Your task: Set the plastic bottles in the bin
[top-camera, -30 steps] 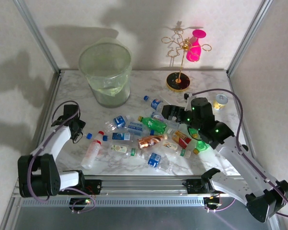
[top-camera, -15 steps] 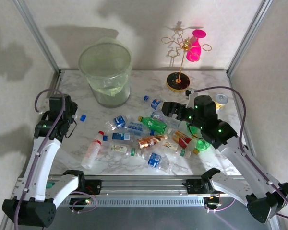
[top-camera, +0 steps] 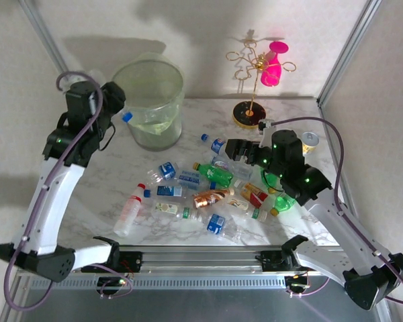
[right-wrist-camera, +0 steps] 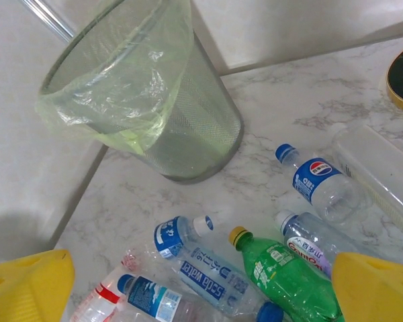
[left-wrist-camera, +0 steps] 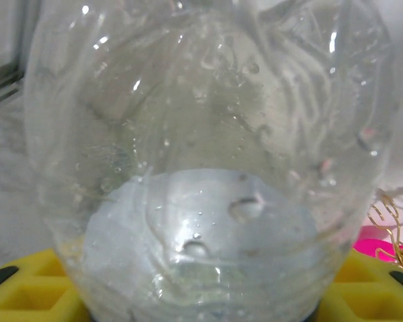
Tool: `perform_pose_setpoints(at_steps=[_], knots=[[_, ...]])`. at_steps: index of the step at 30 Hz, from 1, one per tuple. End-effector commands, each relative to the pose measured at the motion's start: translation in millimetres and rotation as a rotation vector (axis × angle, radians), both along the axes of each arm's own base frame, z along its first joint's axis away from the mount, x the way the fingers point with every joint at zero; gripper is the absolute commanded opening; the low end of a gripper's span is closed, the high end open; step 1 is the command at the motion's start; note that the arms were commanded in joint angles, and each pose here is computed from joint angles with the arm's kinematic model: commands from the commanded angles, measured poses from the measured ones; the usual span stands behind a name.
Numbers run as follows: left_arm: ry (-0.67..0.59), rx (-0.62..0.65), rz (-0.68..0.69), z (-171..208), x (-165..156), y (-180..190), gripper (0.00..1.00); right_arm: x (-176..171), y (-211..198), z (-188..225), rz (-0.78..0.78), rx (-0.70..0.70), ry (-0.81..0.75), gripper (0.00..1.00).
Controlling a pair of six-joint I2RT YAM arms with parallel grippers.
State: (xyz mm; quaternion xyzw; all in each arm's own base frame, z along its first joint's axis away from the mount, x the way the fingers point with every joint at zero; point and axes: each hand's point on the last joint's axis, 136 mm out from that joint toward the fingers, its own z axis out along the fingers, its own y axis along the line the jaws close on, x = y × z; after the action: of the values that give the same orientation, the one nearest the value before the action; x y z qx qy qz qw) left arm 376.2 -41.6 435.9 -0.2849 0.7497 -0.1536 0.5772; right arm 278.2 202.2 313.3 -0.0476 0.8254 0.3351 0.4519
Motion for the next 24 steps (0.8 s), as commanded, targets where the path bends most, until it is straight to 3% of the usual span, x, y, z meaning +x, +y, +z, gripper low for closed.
perform_pose_setpoints(at_steps=[1, 7, 12, 20, 24], knots=[[-0.079, 0.111, -0.026, 27.1, 33.5, -12.8, 0.41, -0.9, 8.2, 28.5, 0.046, 0.022, -0.065, 0.98], [0.006, 0.194, 0.006, 7.8, 108.7, -26.7, 0.41, -1.8, 13.7, 38.6, 0.076, 0.042, -0.09, 0.98], [0.087, 0.245, 0.004, -29.9, 155.8, -38.3, 0.41, -0.4, 11.4, 36.0, 0.066, 0.023, -0.092, 0.99], [0.194, 0.277, -0.013, -103.7, 179.9, -45.1, 0.42, 1.3, 8.5, 28.8, 0.055, 0.003, -0.106, 0.99], [0.242, 0.171, -0.084, -146.4, 181.2, -52.7, 0.43, 4.6, 6.1, 25.0, 0.038, -0.015, -0.112, 0.98]])
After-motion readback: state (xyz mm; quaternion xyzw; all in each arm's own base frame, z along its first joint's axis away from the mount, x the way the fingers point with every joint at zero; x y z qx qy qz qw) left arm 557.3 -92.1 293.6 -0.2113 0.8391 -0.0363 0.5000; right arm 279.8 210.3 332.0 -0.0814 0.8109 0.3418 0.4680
